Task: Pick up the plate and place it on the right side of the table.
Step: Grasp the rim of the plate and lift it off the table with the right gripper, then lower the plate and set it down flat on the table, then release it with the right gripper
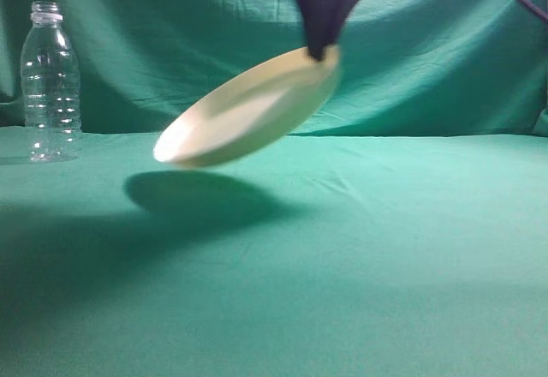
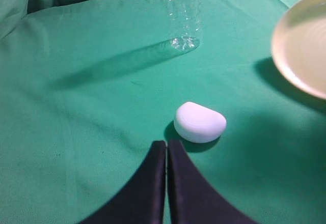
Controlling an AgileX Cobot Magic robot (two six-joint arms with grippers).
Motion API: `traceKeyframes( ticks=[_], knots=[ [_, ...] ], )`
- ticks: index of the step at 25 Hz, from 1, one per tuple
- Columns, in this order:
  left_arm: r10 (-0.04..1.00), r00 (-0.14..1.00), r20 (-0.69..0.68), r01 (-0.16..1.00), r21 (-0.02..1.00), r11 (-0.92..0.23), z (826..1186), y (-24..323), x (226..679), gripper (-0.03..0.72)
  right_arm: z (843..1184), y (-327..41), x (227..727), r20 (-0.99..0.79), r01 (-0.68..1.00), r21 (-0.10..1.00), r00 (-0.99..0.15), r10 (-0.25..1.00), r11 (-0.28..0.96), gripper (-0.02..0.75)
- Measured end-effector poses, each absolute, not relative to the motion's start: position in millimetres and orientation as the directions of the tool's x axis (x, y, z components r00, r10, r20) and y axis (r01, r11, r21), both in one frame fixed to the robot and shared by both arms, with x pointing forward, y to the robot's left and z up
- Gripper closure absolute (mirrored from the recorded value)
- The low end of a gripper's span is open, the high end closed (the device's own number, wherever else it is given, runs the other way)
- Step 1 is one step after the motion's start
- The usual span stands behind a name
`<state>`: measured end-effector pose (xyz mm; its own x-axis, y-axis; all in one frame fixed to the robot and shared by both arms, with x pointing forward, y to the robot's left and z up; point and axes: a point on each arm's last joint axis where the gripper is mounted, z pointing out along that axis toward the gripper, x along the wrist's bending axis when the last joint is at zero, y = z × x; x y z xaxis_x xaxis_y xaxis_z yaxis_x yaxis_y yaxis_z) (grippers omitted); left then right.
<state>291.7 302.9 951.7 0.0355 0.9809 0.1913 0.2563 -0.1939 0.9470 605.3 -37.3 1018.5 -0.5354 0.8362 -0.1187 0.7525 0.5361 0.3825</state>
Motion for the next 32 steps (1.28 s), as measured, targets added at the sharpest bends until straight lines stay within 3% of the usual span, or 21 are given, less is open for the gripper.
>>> traceKeyframes(
  ticks=[4, 7, 10, 14, 23, 25, 30, 32],
  knots=[
    [0.981, 0.036, 0.191, 0.256, 0.947, -0.194, 951.7, 302.9, 291.7, 0.688, 1050.3, -97.9, 614.1, -0.131, 0.816, 0.382, -0.416, 0.9, 0.433, 0.738],
    [0.981, 0.036, 0.191, 0.256, 0.947, -0.194, 951.7, 302.9, 291.7, 0.688, 1055.3, -138.3, 614.7, -0.137, 0.851, 0.376, -0.341, 0.93, 0.367, 0.738],
    [0.981, 0.036, 0.191, 0.256, 0.947, -0.194, 951.7, 302.9, 291.7, 0.688, 1047.4, -209.1, 605.9, -0.143, 0.9, 0.365, -0.199, 0.969, 0.239, 0.738],
    [0.981, 0.036, 0.191, 0.256, 0.947, -0.194, 951.7, 302.9, 291.7, 0.688, 1017.3, -258.9, 595.4, -0.132, 0.93, 0.347, -0.079, 0.988, 0.121, 0.738],
    [0.981, 0.036, 0.191, 0.256, 0.947, -0.194, 951.7, 302.9, 291.7, 0.688, 971.7, -292.2, 591.8, -0.11, 0.934, 0.356, -0.004, 0.994, 0.043, 0.738],
    [0.981, 0.036, 0.191, 0.256, 0.947, -0.194, 951.7, 302.9, 291.7, 0.688, 967.3, -292.5, 593.1, -0.107, 0.936, 0.349, -0.002, 0.994, 0.04, 0.692],
    [0.981, 0.036, 0.191, 0.256, 0.947, -0.194, 951.7, 302.9, 291.7, 0.688, 967.8, -292.1, 591.5, -0.096, 0.941, 0.337, 0.011, 0.995, 0.022, 0.416],
    [0.981, 0.036, 0.191, 0.256, 0.947, -0.194, 951.7, 302.9, 291.7, 0.688, 977.6, -292.3, 586.1, -0.092, 0.941, 0.338, 0.023, 0.996, 0.009, 0.34]
  ],
)
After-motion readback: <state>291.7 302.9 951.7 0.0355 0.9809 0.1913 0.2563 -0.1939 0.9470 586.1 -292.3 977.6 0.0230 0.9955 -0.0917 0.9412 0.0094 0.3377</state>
